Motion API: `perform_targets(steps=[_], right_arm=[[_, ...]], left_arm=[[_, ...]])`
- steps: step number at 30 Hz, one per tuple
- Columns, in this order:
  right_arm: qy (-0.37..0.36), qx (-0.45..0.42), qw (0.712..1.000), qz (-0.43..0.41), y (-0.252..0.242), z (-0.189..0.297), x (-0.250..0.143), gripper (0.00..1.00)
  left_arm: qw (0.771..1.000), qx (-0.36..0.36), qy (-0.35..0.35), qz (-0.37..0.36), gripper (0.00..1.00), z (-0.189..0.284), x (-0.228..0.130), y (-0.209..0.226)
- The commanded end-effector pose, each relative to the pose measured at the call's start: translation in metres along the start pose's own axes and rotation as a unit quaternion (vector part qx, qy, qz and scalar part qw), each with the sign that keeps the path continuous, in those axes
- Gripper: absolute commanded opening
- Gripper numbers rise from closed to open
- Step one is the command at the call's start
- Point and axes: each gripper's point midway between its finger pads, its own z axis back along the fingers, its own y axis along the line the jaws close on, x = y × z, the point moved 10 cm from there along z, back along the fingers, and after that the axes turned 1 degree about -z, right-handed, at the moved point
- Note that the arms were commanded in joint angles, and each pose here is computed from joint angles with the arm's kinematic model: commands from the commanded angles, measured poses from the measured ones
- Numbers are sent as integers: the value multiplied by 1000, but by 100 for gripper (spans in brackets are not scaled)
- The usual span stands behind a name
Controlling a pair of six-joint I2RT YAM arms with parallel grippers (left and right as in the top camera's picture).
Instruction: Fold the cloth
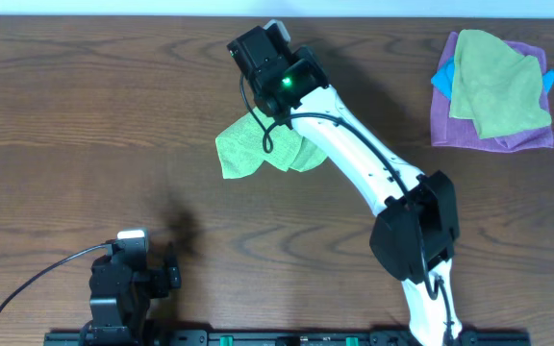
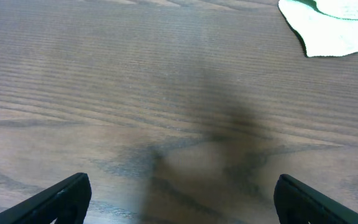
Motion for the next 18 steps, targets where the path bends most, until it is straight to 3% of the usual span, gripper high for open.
perform_targets(steps=[1, 2, 3, 5, 11, 18], right_arm=[[21, -37, 999, -15, -17, -16, -7, 1], [25, -38, 999, -24, -20, -20, -8, 4], [30, -37, 998, -33, -24, -25, -10, 24], [40, -33, 998, -37, -29, -33, -15, 97], [72, -46, 990, -108, -48, -53, -29, 99], [101, 93, 986, -95, -51, -69, -41, 99]], left_arm=[[999, 12, 38, 0, 95, -6, -15, 2], [999, 12, 38, 0, 95, -6, -15, 2], [999, 12, 38, 0, 95, -6, -15, 2], [999, 12, 38, 0, 95, -6, -15, 2], [999, 12, 38, 0, 95, -6, -15, 2], [999, 12, 38, 0, 95, -6, -15, 2]])
